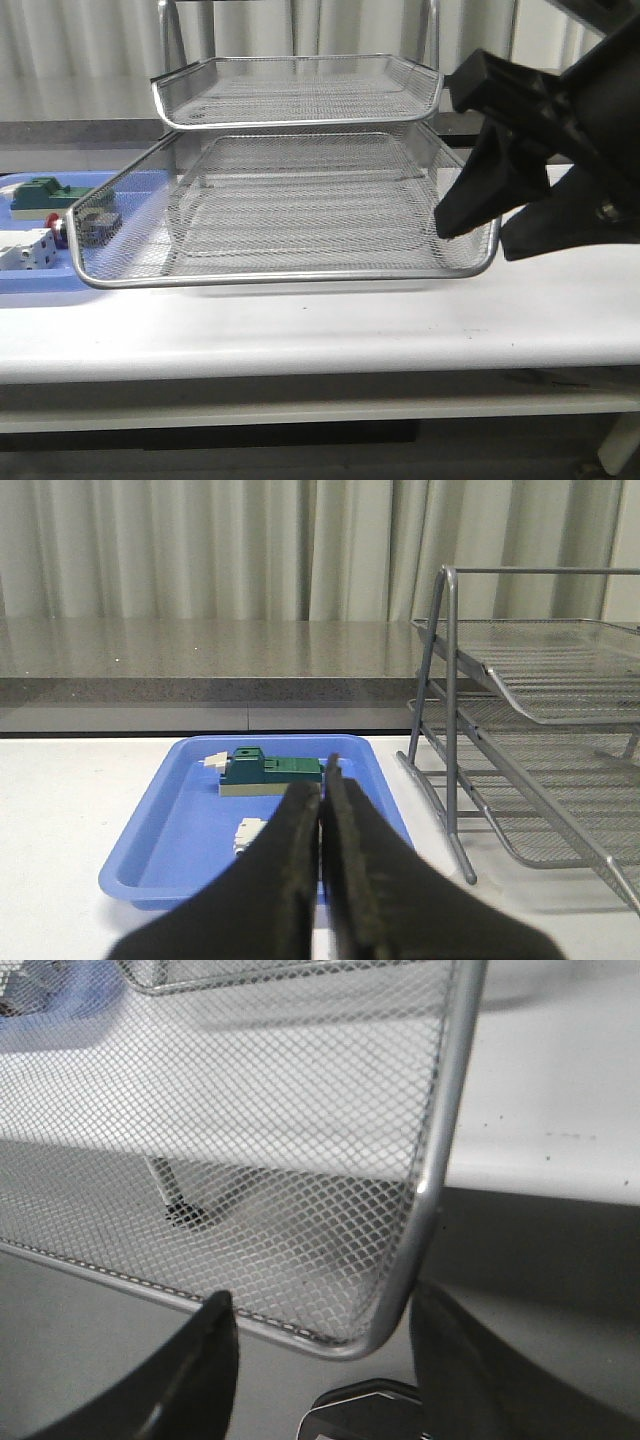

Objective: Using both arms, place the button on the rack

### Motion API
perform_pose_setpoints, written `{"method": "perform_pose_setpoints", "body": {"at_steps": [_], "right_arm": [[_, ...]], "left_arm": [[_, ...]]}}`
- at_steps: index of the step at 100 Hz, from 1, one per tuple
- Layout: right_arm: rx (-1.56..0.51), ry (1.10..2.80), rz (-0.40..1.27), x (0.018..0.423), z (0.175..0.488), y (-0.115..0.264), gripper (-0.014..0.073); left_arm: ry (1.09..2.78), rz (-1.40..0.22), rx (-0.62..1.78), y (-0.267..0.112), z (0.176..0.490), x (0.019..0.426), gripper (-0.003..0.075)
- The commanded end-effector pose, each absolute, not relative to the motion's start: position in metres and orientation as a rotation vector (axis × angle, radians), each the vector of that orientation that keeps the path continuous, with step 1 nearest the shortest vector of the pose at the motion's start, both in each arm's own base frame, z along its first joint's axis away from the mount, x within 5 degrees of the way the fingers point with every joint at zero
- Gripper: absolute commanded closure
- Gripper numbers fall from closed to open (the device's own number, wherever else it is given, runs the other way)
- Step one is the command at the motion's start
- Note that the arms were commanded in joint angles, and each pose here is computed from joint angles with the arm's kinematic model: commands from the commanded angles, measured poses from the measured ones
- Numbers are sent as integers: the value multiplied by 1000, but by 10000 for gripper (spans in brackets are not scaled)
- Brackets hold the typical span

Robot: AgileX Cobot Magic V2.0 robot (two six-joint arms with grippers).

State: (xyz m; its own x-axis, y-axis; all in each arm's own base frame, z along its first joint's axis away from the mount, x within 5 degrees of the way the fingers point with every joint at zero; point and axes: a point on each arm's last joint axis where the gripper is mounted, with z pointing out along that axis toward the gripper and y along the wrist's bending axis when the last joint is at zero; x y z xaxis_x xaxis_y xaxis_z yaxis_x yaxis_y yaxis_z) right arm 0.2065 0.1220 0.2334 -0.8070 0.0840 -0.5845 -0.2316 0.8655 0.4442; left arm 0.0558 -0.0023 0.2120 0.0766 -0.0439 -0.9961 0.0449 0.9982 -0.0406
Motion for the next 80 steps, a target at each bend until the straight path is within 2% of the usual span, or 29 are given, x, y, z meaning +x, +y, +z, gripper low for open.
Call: {"method": "perform_pose_setpoints", "body": {"at_steps": [1,21,46,80], "right_arm": [[-141,2301,660,207,255,120,189],[-191,2287,605,205,261,110,189],[-191,2311,460,204,267,76,191],[-160,2206,332,182,301,43,193]], "left_arm": [[1430,-82,1,-3,205,55,716],[1430,-82,1,-3,205,55,716],[1430,-82,1,-3,205,55,716],[1430,-82,1,-3,205,55,716]]}}
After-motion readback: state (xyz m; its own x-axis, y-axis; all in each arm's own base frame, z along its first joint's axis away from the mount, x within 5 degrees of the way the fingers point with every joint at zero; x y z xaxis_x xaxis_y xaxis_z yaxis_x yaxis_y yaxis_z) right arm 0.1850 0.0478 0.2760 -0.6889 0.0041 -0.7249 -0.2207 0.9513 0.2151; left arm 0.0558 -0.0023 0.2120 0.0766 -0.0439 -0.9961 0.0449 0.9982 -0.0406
